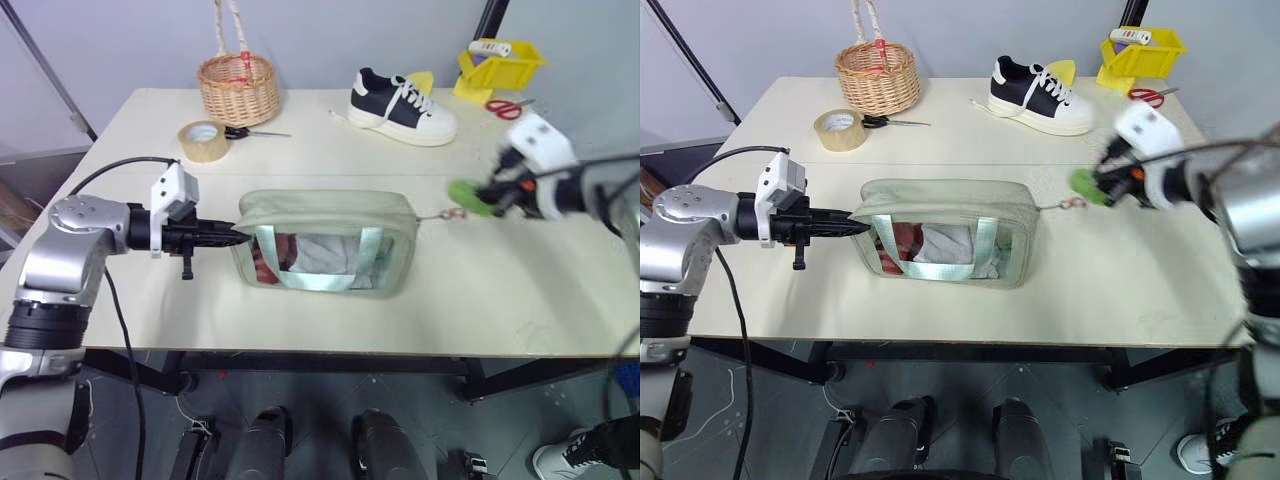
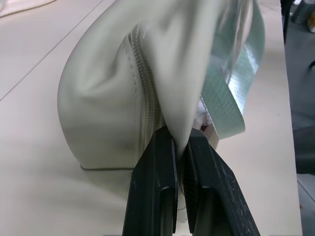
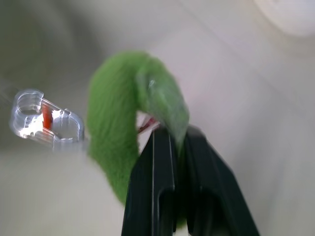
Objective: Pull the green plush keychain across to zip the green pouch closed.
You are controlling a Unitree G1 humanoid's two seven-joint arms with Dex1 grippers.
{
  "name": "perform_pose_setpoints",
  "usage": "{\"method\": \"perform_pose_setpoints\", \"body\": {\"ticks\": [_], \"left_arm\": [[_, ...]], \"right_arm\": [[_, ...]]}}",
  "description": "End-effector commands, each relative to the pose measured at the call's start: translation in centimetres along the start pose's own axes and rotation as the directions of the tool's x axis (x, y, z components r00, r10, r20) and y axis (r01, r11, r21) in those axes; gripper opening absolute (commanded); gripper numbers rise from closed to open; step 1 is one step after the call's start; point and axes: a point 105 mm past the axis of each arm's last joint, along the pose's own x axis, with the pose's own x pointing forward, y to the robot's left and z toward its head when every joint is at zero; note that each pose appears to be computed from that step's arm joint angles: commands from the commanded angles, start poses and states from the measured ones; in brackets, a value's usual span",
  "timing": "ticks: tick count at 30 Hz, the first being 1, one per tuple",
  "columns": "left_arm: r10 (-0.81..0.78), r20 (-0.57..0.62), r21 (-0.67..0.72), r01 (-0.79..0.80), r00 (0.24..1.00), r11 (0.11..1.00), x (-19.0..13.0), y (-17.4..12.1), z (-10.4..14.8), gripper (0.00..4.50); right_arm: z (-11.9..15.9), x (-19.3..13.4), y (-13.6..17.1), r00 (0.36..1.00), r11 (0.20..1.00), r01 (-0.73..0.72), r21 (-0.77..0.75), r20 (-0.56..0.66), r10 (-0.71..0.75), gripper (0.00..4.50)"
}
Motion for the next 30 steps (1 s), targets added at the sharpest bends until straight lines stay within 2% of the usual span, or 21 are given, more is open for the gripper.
{"method": "perform_pose_setpoints", "body": {"ticks": [1,3,5,8,13,18,24,30], "left_arm": [[0.062,-0.039,-0.05,-0.064,0.997,0.997,-1.5,0.6,-1.1,0.0],[0.07,-0.028,-0.057,-0.072,0.997,0.996,-1.6,0.6,-1.0,0.0],[0.074,-0.024,-0.062,-0.075,0.997,0.995,-1.6,0.7,-0.9,0.0],[0.069,-0.014,-0.068,-0.07,0.998,0.995,-1.5,0.6,-0.8,0.0],[0.077,-0.008,-0.072,-0.078,0.997,0.994,-1.6,0.7,-0.7,0.0],[0.083,0.006,-0.082,-0.082,0.997,0.993,-1.6,0.6,-0.6,0.0],[0.087,0.016,-0.093,-0.085,0.996,0.992,-1.7,0.5,-0.6,0.0],[0.088,0.035,-0.101,-0.084,0.996,0.991,-1.5,0.5,-0.5,0.0]], "right_arm": [[-3.8,-4.1,-5.4,0.931,0.94,0.331,-0.077,-0.133,-0.339,0.05],[-5.1,-3.1,-3.6,0.943,0.954,0.285,-0.097,-0.153,-0.297,0.05],[-5.1,-1.8,-1.1,0.968,0.974,0.208,-0.086,-0.127,-0.218,0.05],[-4.2,0.6,2.6,0.991,0.991,0.12,-0.053,-0.057,-0.123,0.05],[-1.9,3.6,6.5,0.998,0.999,0.05,0.021,0.032,-0.051,0.05],[-1.1,5.4,10.8,0.998,0.999,-0.041,0.019,0.049,0.04,0.05],[-2.5,6.0,13.7,0.994,0.982,-0.109,-0.157,-0.031,0.105,0.05],[-3.4,6.4,13.1,0.996,0.96,-0.072,-0.272,-0.073,0.054,0.05]]}}
